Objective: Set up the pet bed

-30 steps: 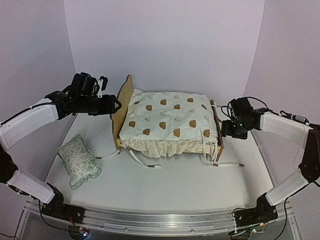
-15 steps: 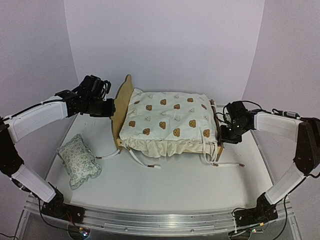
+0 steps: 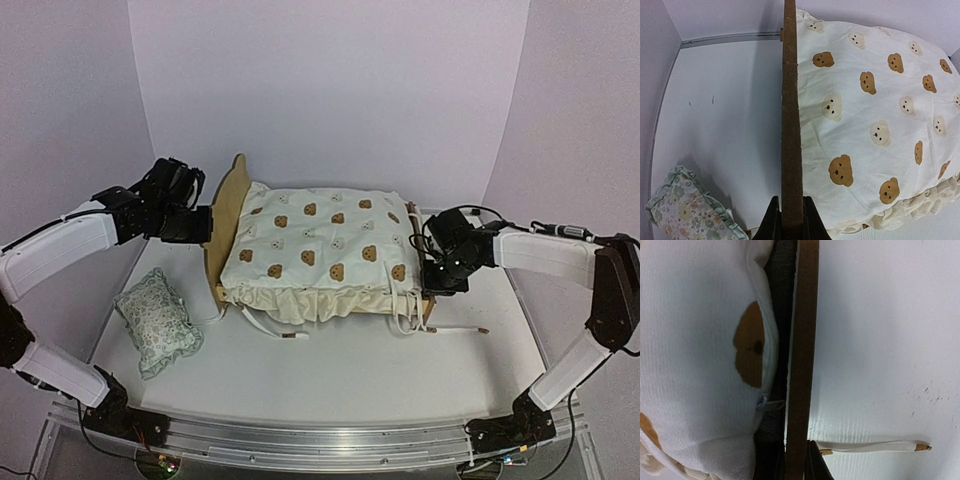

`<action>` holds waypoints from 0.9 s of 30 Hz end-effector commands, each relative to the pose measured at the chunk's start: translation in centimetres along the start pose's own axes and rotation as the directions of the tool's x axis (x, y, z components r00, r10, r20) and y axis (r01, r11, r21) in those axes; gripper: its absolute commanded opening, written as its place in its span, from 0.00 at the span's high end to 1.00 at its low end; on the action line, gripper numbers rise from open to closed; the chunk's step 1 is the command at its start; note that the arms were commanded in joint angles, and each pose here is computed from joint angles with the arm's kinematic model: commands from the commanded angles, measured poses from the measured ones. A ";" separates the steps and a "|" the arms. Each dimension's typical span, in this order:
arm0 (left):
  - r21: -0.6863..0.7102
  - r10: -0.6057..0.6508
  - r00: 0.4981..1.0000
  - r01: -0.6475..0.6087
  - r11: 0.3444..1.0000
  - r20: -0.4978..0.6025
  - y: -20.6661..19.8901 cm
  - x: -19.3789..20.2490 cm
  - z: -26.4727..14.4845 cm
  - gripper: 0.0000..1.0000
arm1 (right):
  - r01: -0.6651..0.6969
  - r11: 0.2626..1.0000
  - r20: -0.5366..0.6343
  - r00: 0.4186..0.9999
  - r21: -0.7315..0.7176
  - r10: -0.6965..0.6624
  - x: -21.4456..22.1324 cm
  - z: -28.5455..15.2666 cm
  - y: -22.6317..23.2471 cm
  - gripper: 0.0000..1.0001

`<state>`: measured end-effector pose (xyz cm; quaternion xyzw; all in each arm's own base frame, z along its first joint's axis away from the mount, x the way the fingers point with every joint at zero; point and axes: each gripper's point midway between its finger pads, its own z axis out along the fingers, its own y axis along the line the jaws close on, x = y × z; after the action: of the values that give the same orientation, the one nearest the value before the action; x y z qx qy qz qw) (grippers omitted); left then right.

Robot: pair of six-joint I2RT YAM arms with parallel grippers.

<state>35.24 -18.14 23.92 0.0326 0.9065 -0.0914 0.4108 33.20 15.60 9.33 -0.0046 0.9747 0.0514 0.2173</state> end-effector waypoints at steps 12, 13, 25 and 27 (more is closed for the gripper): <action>-0.115 -0.099 0.987 0.113 0.987 0.124 4.6 -0.3 -5.8 0.97 | 0.247 0.957 0.000 0.968 -0.152 -0.250 4.2 0.2 15.3 1.00; -0.137 -0.098 0.988 0.114 0.984 0.120 4.9 -0.1 -5.8 0.96 | 0.256 0.954 0.003 0.966 -0.155 -0.258 4.4 0.1 15.7 1.00; -0.188 -0.118 0.987 0.136 0.973 0.106 5.7 0.5 -5.2 0.73 | 0.308 0.950 0.103 0.948 -0.046 -0.303 3.2 -2.5 12.6 0.69; -0.173 -0.108 0.987 0.127 0.977 0.115 5.3 -0.4 -5.6 0.68 | 0.308 0.951 0.120 0.946 -0.038 -0.301 2.4 -3.4 11.7 0.56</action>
<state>30.25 -9.58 23.53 -0.0556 0.9127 0.0228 0.4041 30.00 25.98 9.48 -0.1091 0.9610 0.0106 0.2539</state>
